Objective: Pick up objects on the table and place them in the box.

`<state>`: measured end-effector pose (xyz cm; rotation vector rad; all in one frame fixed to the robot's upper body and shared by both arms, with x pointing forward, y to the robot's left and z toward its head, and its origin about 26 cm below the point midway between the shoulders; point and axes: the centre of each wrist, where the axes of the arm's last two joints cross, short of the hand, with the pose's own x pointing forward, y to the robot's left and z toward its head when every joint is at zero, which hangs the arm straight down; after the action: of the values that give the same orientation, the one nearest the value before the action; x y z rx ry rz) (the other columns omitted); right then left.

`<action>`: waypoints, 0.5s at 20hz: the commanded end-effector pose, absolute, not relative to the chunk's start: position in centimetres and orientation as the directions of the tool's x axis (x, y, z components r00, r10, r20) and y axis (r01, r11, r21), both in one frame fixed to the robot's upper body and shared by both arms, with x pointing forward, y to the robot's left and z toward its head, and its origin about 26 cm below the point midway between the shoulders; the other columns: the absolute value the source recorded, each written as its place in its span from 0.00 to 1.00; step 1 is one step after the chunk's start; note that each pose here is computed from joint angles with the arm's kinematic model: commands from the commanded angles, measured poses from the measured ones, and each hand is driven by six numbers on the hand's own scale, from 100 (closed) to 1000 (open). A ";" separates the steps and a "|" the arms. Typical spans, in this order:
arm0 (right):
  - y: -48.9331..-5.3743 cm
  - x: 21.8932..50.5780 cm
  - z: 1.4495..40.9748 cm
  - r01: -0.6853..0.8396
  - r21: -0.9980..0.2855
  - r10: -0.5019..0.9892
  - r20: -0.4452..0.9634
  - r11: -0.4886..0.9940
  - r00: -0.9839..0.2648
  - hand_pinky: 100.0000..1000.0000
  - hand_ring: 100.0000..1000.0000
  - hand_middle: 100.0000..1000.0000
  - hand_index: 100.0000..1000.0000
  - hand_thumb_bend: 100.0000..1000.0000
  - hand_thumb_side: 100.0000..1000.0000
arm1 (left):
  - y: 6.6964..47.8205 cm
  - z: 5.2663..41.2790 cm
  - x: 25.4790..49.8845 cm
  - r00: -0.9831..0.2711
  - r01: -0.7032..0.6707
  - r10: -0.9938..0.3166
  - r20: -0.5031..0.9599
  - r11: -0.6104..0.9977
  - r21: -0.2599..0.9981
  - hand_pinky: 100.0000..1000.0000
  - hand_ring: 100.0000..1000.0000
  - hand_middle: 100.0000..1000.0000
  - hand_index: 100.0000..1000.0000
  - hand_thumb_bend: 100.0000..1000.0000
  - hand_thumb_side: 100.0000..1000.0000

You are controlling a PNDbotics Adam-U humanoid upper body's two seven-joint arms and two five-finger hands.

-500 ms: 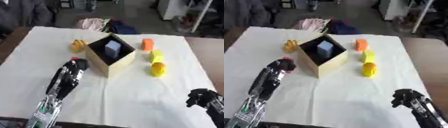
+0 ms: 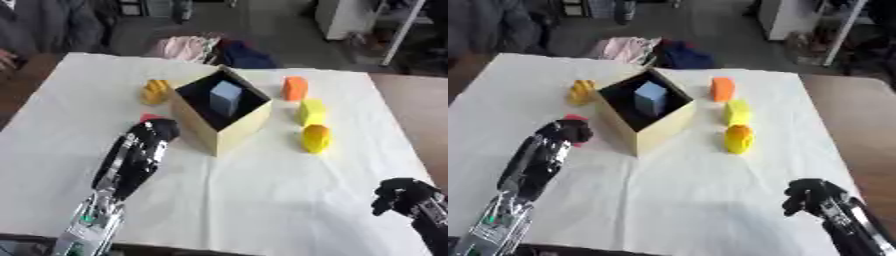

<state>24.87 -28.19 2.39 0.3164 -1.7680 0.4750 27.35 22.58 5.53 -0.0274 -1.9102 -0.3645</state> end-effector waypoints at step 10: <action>-28.5 25.0 2.9 -0.460 -0.170 0.049 0.964 0.872 -0.262 0.48 0.52 0.55 0.67 0.00 0.70 | 22.3 6.2 27.5 -0.391 0.197 -0.149 0.908 0.950 0.241 0.75 0.68 0.56 0.70 0.00 0.60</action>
<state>24.88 -28.10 2.26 0.3227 -1.7655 0.4804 27.35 22.57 5.53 -0.0281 -1.9084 -0.3665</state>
